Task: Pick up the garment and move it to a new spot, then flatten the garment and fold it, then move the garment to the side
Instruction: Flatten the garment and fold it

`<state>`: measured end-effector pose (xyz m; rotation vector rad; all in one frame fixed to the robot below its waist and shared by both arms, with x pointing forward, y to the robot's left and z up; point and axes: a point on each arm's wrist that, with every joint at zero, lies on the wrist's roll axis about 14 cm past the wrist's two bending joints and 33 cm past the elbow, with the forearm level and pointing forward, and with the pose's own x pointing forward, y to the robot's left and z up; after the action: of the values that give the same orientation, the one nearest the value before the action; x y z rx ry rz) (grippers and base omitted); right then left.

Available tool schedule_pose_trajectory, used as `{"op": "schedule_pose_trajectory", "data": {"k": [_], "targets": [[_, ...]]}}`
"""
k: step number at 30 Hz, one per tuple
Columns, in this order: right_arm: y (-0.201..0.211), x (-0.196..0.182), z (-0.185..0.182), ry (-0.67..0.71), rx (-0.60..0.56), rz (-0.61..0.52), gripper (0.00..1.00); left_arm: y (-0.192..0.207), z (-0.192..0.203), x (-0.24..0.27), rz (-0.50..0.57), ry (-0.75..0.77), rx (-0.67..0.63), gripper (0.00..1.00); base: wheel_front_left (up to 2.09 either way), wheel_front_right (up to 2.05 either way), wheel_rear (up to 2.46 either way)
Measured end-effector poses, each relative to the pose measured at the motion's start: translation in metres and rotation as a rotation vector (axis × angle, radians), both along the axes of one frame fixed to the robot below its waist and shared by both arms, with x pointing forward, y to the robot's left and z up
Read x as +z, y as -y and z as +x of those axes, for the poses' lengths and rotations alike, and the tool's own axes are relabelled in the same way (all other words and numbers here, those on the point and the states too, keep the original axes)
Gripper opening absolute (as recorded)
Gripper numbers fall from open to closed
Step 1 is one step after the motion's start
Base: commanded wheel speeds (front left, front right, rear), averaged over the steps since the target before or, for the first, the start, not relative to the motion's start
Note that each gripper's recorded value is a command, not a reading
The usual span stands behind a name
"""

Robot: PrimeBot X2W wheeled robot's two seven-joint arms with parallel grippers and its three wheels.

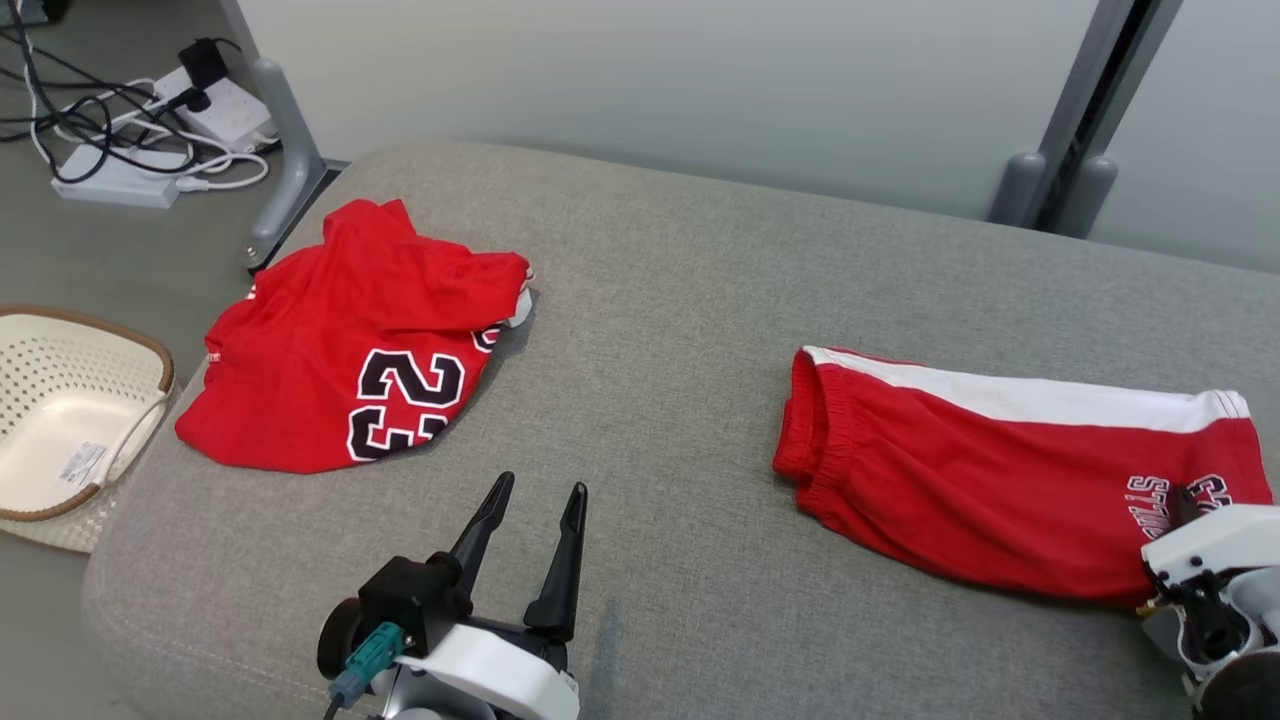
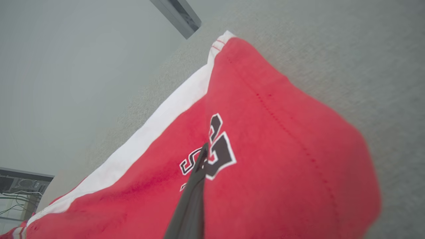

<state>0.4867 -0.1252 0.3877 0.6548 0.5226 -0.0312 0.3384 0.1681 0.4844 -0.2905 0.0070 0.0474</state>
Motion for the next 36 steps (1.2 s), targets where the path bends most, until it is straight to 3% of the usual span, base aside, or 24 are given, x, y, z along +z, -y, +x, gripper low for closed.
{"op": "schedule_pose_trajectory", "data": {"k": [9, 17, 24, 30, 36], "targets": [[0.052, -0.003, -0.038, 0.0, -0.141, -0.027, 0.0, 0.018, -0.007, 0.01, -0.011, 0.038, -0.05, 1.0, 0.0, 0.0, 0.0], [0.076, -0.001, -0.048, 0.018, -0.172, -0.083, 0.0, 0.024, -0.007, 0.014, -0.017, 0.052, -0.069, 1.0, 0.0, 0.0, 0.0], [0.056, 0.026, -0.028, 0.112, -0.051, -0.181, 0.0, 0.021, -0.009, 0.018, -0.021, 0.065, -0.061, 1.0, 0.0, 0.0, 0.0], [0.016, 0.066, -0.004, 0.263, 0.082, -0.224, 0.0, 0.015, -0.012, 0.022, -0.024, 0.08, -0.04, 1.0, 0.0, 0.0, 0.0], [-0.047, 0.088, -0.002, 0.376, 0.232, -0.228, 0.0, 0.008, -0.016, 0.023, -0.023, 0.085, -0.015, 1.0, 0.0, 0.0, 0.0]]}}
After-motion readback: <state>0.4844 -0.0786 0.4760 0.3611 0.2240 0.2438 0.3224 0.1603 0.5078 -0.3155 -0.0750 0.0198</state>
